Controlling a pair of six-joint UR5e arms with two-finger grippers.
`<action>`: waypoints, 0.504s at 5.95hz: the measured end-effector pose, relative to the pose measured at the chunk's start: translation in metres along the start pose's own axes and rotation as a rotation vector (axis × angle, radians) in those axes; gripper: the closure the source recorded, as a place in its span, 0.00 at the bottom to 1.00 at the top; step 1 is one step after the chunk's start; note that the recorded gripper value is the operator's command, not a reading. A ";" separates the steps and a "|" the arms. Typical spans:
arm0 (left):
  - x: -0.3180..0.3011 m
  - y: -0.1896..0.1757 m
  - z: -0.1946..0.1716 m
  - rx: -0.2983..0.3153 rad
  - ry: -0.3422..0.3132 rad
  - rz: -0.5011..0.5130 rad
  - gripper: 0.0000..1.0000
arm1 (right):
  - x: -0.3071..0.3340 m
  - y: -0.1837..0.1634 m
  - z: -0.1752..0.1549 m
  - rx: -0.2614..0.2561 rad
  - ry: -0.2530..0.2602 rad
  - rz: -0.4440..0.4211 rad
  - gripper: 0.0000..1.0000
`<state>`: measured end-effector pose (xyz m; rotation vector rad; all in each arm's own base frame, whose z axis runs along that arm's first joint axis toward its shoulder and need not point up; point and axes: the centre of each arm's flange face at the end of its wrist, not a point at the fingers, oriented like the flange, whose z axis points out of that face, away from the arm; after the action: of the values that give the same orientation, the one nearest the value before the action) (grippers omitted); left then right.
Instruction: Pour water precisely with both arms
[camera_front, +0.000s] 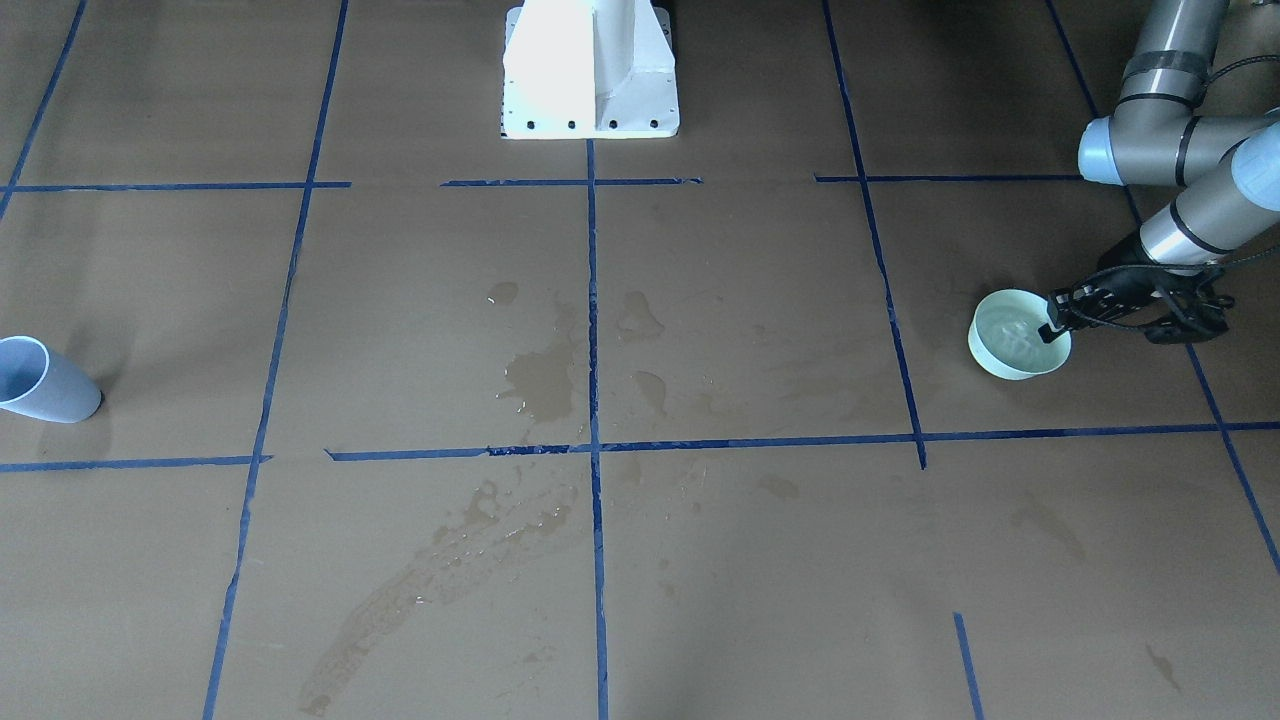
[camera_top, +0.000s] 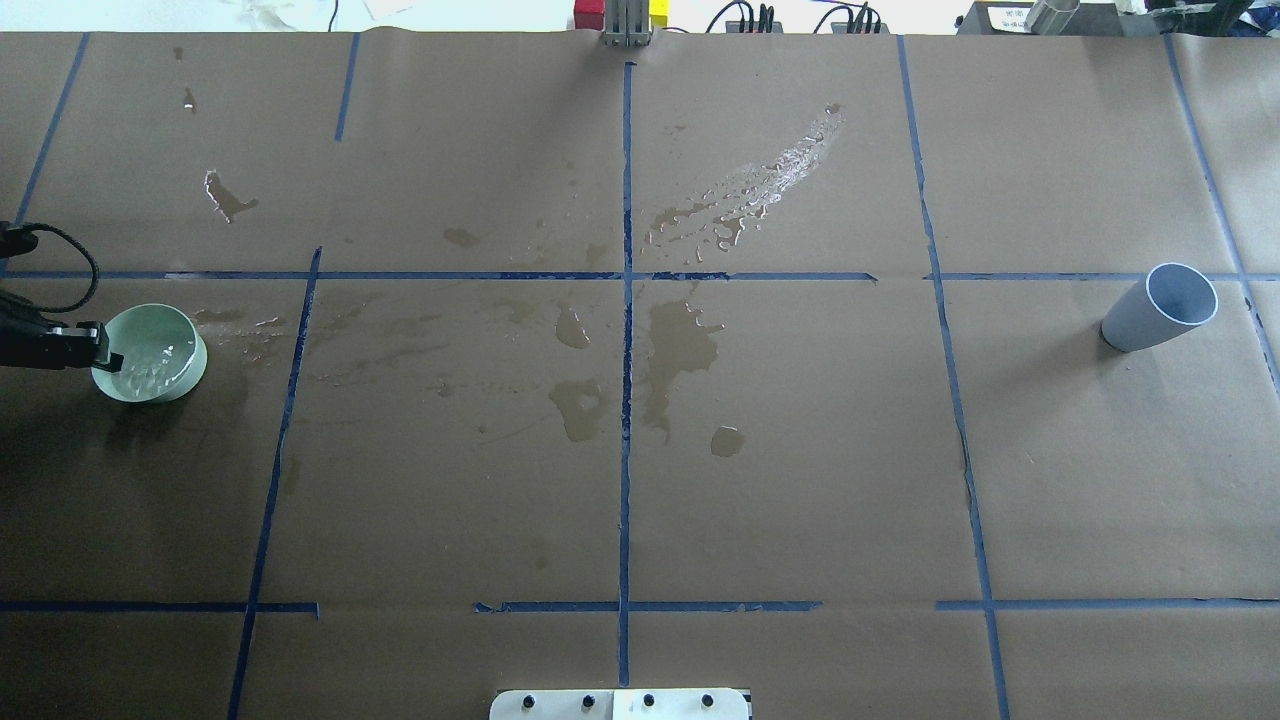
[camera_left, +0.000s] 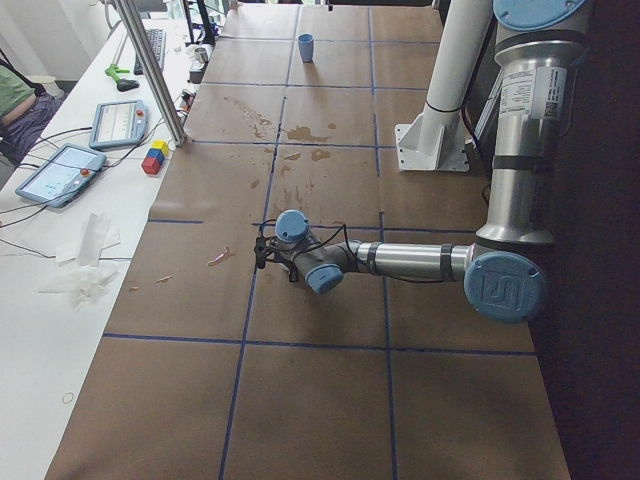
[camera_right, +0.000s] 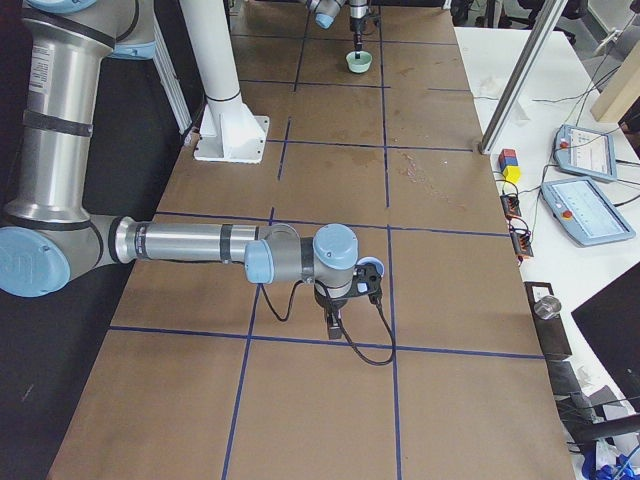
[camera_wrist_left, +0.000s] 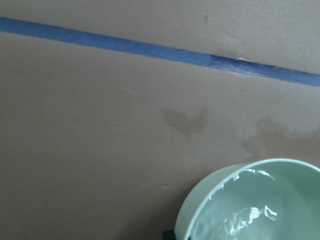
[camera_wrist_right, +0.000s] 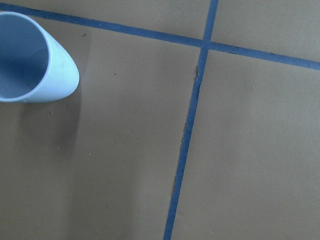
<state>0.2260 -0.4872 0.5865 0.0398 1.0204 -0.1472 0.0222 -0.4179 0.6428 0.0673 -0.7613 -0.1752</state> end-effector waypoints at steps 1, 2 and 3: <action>0.048 -0.014 -0.014 0.014 0.030 -0.024 1.00 | 0.000 0.000 0.000 0.001 0.001 -0.001 0.00; 0.110 -0.029 -0.030 0.023 0.059 -0.062 1.00 | 0.000 -0.001 -0.001 0.002 0.001 -0.002 0.00; 0.172 -0.033 -0.034 0.016 0.089 -0.096 1.00 | -0.003 -0.003 -0.003 0.007 0.002 -0.008 0.00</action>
<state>0.2812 -0.5341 0.4234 0.0120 1.1104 -0.2429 0.0220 -0.4208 0.6382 0.0775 -0.7602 -0.1797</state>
